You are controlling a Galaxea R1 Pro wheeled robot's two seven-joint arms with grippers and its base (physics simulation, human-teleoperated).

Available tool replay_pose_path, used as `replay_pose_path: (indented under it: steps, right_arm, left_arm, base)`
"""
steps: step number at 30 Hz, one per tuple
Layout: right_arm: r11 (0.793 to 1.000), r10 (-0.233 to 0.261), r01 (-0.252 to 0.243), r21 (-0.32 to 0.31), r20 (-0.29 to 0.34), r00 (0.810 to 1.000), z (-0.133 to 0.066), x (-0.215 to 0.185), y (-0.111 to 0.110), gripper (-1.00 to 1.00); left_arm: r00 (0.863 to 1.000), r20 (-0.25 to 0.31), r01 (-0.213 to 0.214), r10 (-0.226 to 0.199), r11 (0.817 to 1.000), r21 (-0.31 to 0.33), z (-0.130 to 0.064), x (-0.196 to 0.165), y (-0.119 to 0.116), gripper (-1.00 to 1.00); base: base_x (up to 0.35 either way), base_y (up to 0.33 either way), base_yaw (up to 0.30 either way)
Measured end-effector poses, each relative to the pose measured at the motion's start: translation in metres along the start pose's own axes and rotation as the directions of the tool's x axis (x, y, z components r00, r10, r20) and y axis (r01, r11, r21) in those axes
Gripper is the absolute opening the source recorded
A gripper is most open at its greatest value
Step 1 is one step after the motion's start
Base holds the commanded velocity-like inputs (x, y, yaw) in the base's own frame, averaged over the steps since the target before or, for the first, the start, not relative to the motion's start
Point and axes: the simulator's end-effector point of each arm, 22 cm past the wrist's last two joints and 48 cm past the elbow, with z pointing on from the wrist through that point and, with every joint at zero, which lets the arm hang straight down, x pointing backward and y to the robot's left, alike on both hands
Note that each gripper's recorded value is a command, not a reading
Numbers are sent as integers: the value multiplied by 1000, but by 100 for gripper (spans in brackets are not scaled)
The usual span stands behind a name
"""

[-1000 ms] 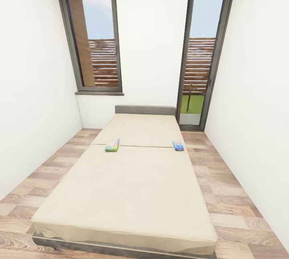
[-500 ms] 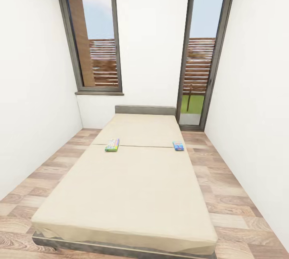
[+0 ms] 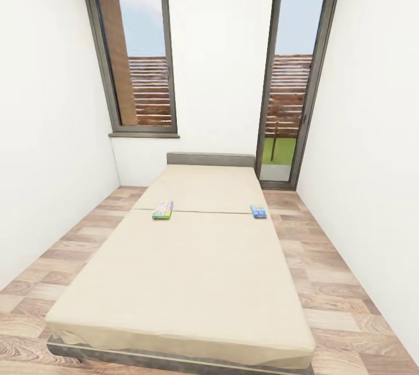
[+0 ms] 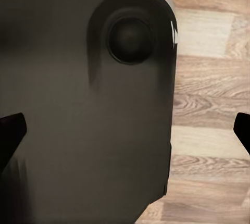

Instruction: Put all the toys in the child's room - the three board games (two on the bed and one on the table), the two jigsaw puzzles on the table, and the tennis ball on the table - inside the toy box on the table in the child's room.

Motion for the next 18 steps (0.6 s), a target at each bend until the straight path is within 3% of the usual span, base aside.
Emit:
replay_pose_path:
  steps: [9,18]
  right_arm:
    - [1000,8,-8,-7,2,1000,-15,-1,5,100]
    - [1000,22,-21,-14,43,999,-30,-14,10,100]
  left_arm:
    - [1000,7,1,-1,1000,-6,-15,-4,4,100]
    - [996,91,-2,3,1000,-4,-32,-47,6,100]
  base:
    - [0,0,0]
    - [0,0,0]
